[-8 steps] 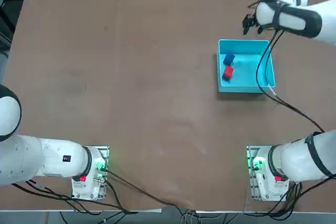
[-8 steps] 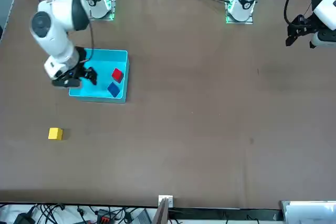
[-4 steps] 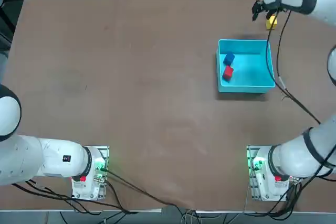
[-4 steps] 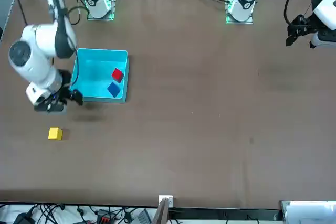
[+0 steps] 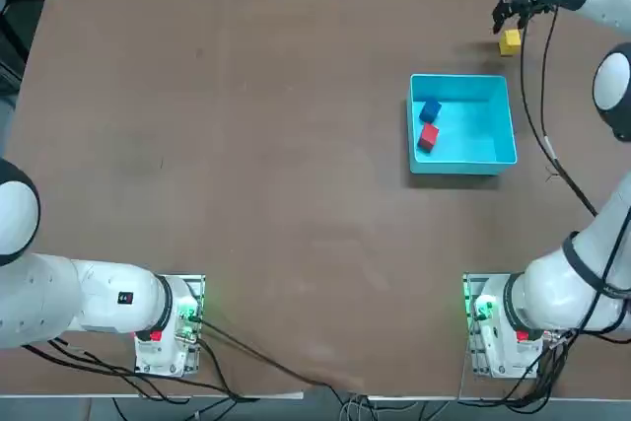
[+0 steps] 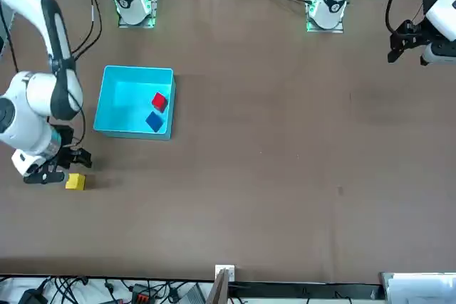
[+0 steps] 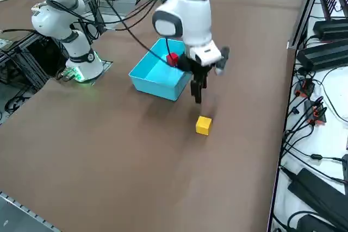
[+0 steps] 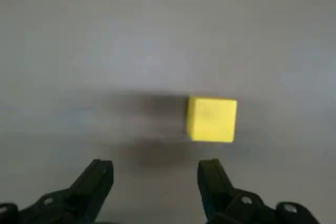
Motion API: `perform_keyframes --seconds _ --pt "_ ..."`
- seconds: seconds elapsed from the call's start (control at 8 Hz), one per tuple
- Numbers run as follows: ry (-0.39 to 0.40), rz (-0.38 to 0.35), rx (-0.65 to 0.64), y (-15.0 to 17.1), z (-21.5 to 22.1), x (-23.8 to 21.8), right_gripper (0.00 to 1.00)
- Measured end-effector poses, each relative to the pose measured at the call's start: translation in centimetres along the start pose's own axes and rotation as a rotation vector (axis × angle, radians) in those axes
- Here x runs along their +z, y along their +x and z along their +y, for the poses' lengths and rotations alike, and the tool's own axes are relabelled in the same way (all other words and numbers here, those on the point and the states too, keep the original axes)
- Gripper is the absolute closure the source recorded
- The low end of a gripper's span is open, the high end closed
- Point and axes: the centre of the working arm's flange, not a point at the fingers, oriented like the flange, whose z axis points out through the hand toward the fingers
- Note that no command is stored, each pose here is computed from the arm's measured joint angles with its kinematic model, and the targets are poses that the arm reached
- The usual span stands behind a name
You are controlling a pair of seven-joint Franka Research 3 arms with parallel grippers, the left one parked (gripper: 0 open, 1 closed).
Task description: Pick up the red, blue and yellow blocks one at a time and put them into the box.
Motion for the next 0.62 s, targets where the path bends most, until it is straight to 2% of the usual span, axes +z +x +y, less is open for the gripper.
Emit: perform_keyframes --seconds 0.38,0.62 --pt "-0.006 0.000 -0.021 1.3 2.0 2.9 0.02" --pt "-0.014 0.029 -0.021 1.9 2.2 3.6 0.02"
